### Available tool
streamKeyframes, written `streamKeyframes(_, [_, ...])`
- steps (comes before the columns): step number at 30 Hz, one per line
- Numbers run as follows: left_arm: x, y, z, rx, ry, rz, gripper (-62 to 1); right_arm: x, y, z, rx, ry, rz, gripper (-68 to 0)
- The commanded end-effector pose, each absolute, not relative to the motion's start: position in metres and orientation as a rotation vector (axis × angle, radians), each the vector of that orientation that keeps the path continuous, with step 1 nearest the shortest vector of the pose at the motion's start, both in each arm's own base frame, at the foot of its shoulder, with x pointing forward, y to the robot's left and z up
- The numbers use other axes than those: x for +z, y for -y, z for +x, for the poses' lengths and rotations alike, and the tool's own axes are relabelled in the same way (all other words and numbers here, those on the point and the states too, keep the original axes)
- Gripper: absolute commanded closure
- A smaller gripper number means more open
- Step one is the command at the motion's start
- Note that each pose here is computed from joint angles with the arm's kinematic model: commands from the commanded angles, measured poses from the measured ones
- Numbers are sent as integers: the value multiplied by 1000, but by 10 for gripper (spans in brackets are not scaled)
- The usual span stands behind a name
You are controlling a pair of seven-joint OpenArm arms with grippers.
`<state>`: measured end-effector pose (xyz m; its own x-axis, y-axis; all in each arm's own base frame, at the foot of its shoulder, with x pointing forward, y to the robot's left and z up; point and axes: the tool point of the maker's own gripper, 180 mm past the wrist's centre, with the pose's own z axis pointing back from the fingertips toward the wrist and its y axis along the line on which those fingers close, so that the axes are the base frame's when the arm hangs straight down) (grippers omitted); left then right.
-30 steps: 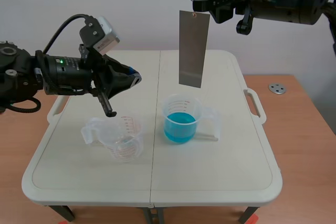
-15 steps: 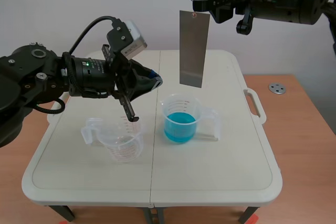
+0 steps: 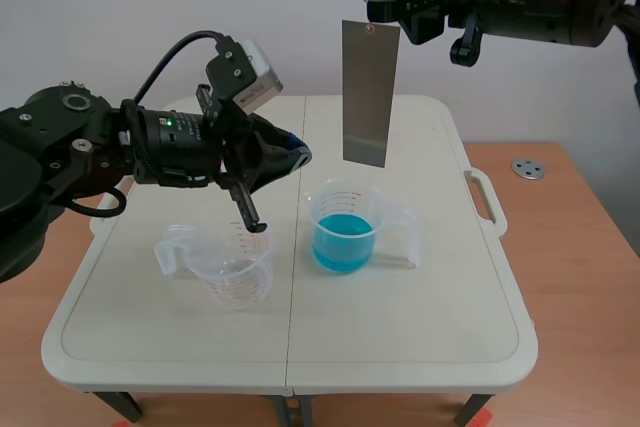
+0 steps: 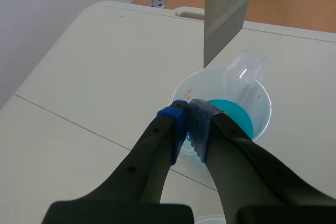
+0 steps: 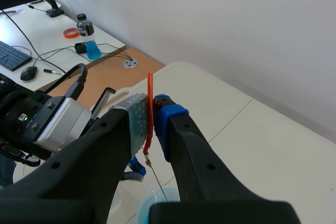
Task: Hold the metal plate by the orange handle, dip it into the blue solution, take it out and point at it, then put the plate back in the beaker on the left.
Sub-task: 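Point at the plate with the left hand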
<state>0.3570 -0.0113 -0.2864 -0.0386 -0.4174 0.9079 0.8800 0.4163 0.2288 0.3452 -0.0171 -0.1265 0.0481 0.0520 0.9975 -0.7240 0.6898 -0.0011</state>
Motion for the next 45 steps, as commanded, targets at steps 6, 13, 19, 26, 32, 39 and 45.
streamKeyframes(6, [-272, 16, 362, -1120, 1235, -510, -27, -111, 16, 345, 660, 1459, 617, -13])
streamKeyframes(13, [-272, 16, 362, -1120, 1235, -510, -27, -111, 16, 345, 660, 1459, 617, -13])
streamKeyframes(19, [-276, 13, 362, -1134, 1223, -490, -27, -111, 16, 345, 660, 1460, 617, -13])
streamKeyframes(26, [-286, -19, 354, -1097, 1235, -445, -27, -111, 16, 345, 660, 1460, 617, -13])
streamKeyframes(32, [-288, -72, 334, -1011, 1227, -420, -27, -111, 16, 345, 660, 1460, 617, -13])
streamKeyframes(39, [-280, -146, 308, -902, 1223, -332, -27, -111, 16, 345, 660, 1460, 617, -13])
streamKeyframes(45, [-285, -207, 280, -809, 1181, -220, -27, -111, 16, 345, 660, 1460, 618, -13])
